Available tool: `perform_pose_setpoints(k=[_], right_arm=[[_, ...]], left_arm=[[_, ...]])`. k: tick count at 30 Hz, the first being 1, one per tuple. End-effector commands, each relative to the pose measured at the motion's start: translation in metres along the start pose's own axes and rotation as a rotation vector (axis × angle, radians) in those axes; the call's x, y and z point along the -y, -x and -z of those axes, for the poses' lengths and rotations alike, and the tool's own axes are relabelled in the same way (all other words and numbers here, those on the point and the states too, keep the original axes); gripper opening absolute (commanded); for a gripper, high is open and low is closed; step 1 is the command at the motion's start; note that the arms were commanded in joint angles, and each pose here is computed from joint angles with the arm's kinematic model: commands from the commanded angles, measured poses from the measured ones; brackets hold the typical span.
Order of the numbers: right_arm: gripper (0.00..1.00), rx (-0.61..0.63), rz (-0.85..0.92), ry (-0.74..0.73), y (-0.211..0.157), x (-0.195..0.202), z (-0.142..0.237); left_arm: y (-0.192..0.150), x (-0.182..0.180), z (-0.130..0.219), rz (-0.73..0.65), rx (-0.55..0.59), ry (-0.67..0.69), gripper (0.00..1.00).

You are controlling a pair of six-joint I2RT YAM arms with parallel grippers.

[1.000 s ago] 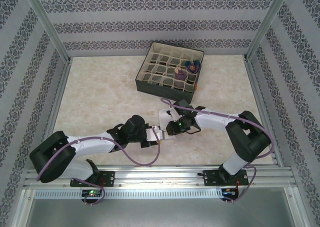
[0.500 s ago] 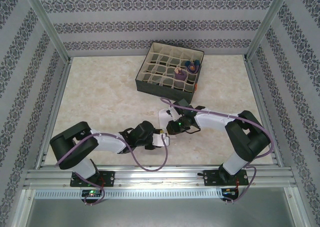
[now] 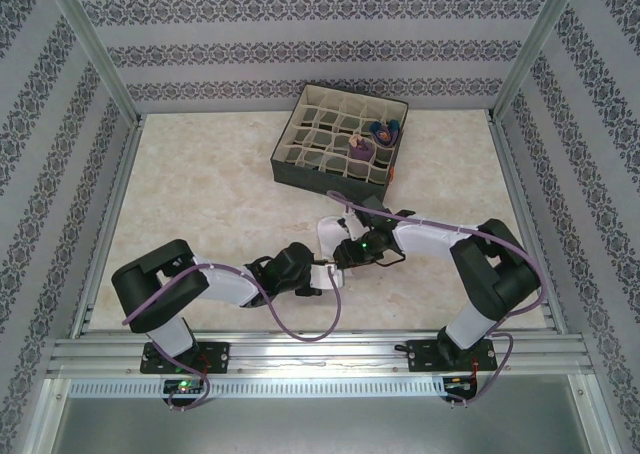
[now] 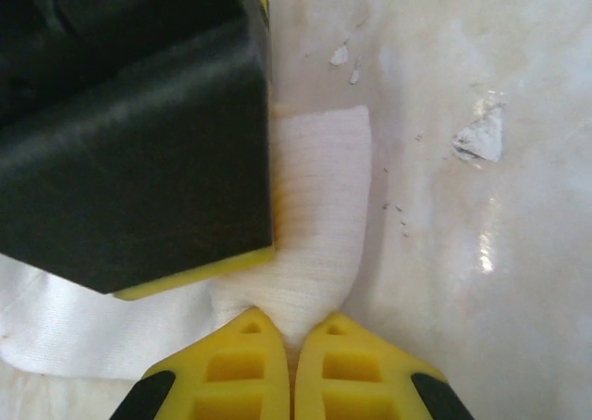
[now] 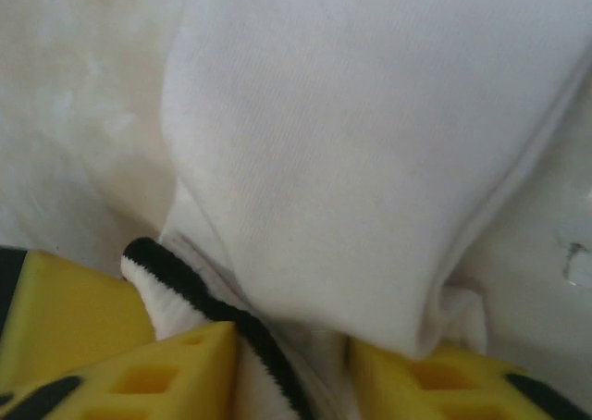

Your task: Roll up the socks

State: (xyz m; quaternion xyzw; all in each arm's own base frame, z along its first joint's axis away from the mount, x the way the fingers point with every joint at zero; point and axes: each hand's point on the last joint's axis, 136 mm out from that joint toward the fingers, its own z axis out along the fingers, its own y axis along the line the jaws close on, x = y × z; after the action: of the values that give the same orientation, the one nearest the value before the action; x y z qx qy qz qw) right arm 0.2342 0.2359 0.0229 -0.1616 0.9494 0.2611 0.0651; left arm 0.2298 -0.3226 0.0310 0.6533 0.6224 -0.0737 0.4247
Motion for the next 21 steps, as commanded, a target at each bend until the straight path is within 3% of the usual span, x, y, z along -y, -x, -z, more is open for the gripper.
perform_pose_setpoints(k=[1, 5, 10, 15, 21], right_arm=[[0.49, -0.044, -0.052, 0.028, -0.024, 0.002, 0.008], [0.47, 0.073, -0.051, 0.021, -0.004, 0.005, 0.033], [0.35, 0.134, -0.029, 0.072, 0.006, -0.005, 0.042], [0.26, 0.104, -0.036, 0.167, -0.002, -0.015, 0.029], [0.28, 0.042, -0.027, 0.218, -0.020, -0.021, 0.013]], left_arm=[[-0.011, 0.039, 0.008, 0.137, -0.062, -0.250, 0.00], [-0.004, 0.053, 0.020, 0.277, -0.107, -0.434, 0.00], [0.001, 0.056, 0.026, 0.422, -0.153, -0.569, 0.00], [0.001, 0.043, 0.018, 0.621, -0.198, -0.653, 0.00], [-0.005, 0.032, 0.004, 0.818, -0.238, -0.717, 0.00]])
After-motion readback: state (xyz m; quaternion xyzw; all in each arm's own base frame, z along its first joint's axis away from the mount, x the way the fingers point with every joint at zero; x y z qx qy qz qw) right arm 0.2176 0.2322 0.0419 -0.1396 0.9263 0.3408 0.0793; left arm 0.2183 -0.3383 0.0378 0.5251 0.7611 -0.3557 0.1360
